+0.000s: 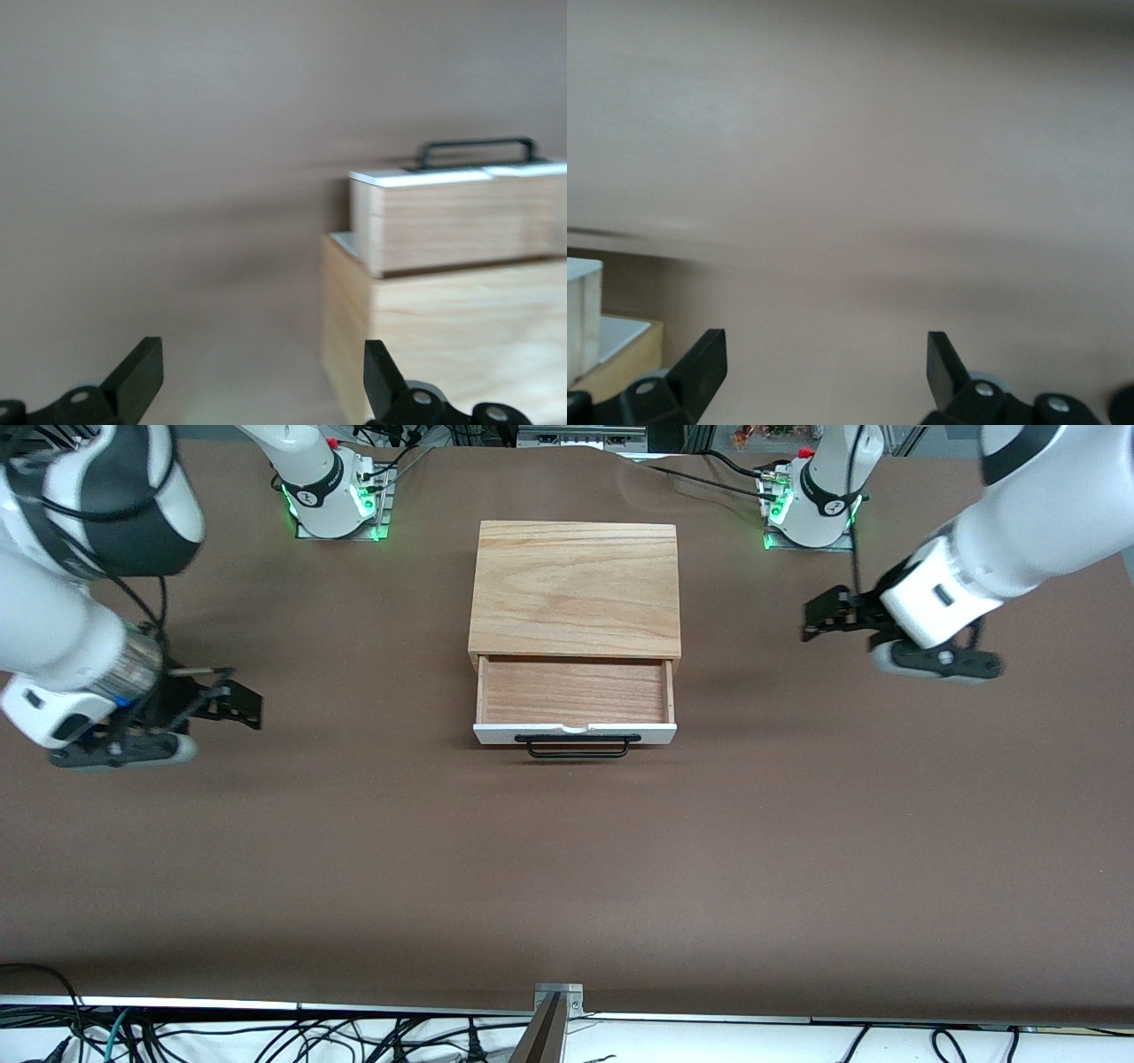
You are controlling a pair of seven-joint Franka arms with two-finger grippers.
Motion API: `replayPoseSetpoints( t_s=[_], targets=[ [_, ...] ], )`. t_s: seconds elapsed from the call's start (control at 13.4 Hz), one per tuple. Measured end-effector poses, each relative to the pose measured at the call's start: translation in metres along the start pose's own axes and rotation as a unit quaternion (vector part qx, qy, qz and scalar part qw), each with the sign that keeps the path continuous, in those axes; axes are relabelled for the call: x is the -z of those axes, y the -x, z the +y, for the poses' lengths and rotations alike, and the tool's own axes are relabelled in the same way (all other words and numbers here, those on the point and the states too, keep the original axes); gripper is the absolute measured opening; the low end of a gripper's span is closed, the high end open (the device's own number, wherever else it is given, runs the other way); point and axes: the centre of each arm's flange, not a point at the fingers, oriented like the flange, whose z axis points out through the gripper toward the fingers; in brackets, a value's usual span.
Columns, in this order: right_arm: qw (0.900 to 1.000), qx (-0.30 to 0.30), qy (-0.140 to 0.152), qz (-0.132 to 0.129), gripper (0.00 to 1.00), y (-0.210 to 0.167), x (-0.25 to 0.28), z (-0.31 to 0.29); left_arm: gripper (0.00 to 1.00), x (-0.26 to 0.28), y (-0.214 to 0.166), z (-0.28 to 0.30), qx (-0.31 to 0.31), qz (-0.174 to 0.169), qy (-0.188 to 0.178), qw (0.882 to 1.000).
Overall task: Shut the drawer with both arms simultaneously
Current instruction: 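Move the left gripper and the right gripper toward the drawer front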
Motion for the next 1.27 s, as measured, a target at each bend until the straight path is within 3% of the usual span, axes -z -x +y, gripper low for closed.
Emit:
replayPoseSetpoints(
  t_s=[0.15,0.3,0.6,0.82,0.97,1.27],
  targets=[
    [0.999,0.022,-0.009,0.021,1.0,-0.013,-0.019,-0.035,1.0,-0.032,-0.026,0.023,-0.001,-0.006,0.045,0.999],
    [0.998,0.027,-0.04,0.033,1.0,-0.023,-0.042,-0.064,1.0,-0.076,-0.064,0.026,0.016,-0.002,0.074,0.997],
    [0.993,0.033,-0.094,0.06,1.0,-0.041,-0.096,-0.119,1.0,-0.154,-0.107,0.054,0.02,0.035,0.087,0.995],
    [0.988,0.039,-0.123,0.084,1.0,-0.046,-0.134,-0.168,1.0,-0.18,-0.115,0.068,0.035,0.03,0.124,0.991],
    [0.987,0.028,-0.135,0.082,1.0,-0.043,-0.156,-0.196,1.0,-0.193,-0.123,0.064,0.053,0.028,0.141,0.988],
    [0.988,0.032,-0.136,0.064,1.0,-0.033,-0.175,-0.225,1.0,-0.212,-0.129,0.058,0.063,0.023,0.141,0.988]
  ],
)
